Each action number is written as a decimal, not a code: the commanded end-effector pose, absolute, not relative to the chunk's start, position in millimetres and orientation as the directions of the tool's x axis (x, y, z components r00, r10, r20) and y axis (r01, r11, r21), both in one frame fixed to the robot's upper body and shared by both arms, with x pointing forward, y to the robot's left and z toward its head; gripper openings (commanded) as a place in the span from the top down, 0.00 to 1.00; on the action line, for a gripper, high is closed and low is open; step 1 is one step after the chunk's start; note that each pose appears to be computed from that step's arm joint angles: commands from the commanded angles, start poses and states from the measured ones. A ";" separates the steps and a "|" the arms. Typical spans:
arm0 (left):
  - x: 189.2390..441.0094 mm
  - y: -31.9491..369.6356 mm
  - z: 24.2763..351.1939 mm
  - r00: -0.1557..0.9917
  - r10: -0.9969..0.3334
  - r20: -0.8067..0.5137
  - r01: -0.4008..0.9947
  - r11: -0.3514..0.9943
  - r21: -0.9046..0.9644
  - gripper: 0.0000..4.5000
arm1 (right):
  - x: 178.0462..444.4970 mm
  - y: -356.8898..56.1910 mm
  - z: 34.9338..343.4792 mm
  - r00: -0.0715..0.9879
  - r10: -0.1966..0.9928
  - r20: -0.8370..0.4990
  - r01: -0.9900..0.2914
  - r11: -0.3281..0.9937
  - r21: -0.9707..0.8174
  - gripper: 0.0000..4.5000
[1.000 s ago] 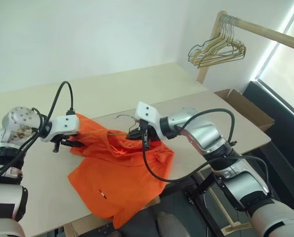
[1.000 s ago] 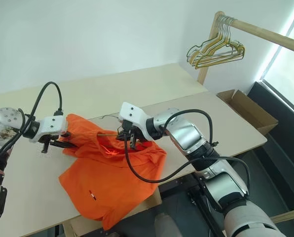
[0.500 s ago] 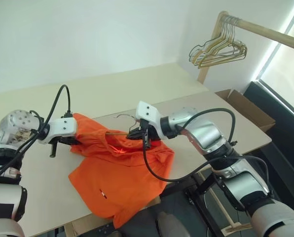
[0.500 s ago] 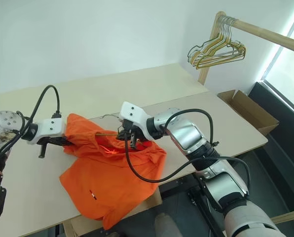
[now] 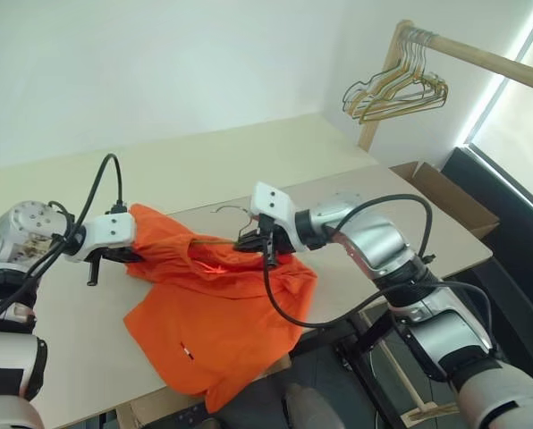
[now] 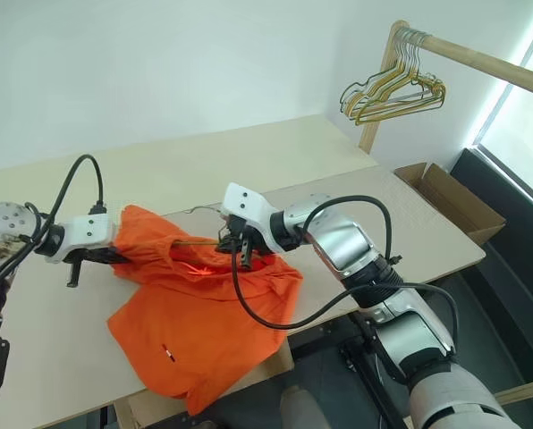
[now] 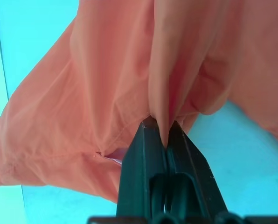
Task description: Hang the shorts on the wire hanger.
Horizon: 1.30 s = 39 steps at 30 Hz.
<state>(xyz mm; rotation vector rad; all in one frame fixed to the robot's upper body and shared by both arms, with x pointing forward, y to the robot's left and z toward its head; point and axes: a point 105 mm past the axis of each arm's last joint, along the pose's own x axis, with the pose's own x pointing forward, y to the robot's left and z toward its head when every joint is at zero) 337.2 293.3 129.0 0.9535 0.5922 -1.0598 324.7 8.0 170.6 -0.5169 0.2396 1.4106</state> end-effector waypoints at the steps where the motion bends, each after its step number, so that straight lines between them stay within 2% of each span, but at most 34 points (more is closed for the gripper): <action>1: 339.1 306.0 147.0 0.471 -0.444 -0.762 0.882 0.228 0.412 1.00 | 319.7 5.7 180.5 0.155 0.886 -0.436 -0.966 0.043 -0.255 1.00; 16: 335.2 306.7 143.8 0.469 -0.445 -0.763 0.883 0.224 0.412 1.00 | 316.9 2.2 175.6 0.147 0.876 -0.460 -0.964 0.023 -0.263 1.00; 19: 332.6 301.8 145.9 0.444 -0.478 -0.758 0.895 0.203 0.396 0.86 | 316.4 3.0 176.0 0.145 0.877 -0.459 -0.964 0.021 -0.265 1.00; 29: 319.5 291.7 181.2 0.360 -0.560 -0.746 0.922 0.090 0.377 0.14 | 317.3 6.6 178.8 0.143 0.879 -0.455 -0.962 0.015 -0.272 1.00; 31: 319.7 278.3 195.6 0.355 -0.605 -0.712 0.912 0.056 0.406 0.01 | 318.2 7.1 179.6 0.143 0.878 -0.456 -0.962 0.015 -0.273 1.00; 34: 322.5 249.5 205.5 0.311 -0.685 -0.659 0.909 0.012 0.416 0.01 | 319.2 8.2 181.0 0.141 0.878 -0.457 -0.961 0.010 -0.276 1.00; 39: 330.3 216.2 180.5 0.215 -0.682 -0.699 0.918 -0.103 0.382 0.01 | 321.0 11.8 183.9 0.132 0.878 -0.461 -0.959 -0.004 -0.282 1.00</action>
